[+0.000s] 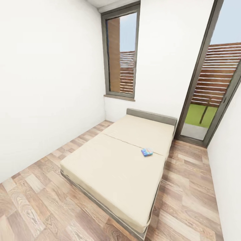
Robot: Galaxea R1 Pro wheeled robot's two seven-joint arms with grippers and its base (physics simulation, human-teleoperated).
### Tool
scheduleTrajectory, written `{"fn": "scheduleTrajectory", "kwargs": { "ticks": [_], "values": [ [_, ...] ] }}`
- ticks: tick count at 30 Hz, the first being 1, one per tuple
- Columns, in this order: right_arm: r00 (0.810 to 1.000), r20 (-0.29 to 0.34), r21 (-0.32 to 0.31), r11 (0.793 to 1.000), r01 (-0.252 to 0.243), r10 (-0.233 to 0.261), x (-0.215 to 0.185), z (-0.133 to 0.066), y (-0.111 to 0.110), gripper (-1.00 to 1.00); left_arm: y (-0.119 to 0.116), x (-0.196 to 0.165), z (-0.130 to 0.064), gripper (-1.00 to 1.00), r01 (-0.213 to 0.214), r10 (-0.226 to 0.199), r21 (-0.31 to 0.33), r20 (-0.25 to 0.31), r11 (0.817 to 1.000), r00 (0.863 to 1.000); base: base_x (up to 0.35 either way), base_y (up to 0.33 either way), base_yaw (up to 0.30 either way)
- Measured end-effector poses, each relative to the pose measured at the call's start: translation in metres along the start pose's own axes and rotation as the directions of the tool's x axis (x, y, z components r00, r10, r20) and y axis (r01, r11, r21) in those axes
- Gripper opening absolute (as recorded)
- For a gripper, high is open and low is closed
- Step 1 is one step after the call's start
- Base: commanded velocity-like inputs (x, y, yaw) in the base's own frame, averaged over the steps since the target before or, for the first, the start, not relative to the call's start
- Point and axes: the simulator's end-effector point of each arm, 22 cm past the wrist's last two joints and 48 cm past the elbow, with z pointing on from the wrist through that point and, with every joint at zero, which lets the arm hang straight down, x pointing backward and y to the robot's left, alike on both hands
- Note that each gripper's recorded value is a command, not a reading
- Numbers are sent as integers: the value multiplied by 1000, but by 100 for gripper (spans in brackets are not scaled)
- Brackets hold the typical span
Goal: Put all the toys in the child's room - the three board games (two on the bed and one on the table), the two jigsaw puzzles on the table, and the tennis ball on the table - inside the toy box on the table in the child's room.
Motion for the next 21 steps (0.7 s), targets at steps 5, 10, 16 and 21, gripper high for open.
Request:
{"fn": "scheduleTrajectory", "kwargs": {
  "ticks": [5, 10, 16, 21],
  "values": [
    [1000, -2, 0, 1000, 0, 0, 1, 0, 0, 100, -3, 1, 0, 100, 0, 0, 4, -1, 1000, 1000, 0, -122, 282],
    [1000, -2, 0, 1000, 0, 0, 1, 0, 1, 100, -4, 1, 0, 100, 1, -1, 5, -2, 1000, 1000, 0, -142, 285],
    [1000, -3, 0, 1000, 0, 0, 1, 0, 1, 100, -5, 1, 0, 100, 1, -1, 5, -2, 1000, 1000, 0, -155, 290],
    [1000, -3, -1, 1000, 1, -1, 1, 0, 1, 100, -5, 1, 0, 100, 1, -1, 6, -2, 1000, 1000, 0, -153, 292]
  ]
}}
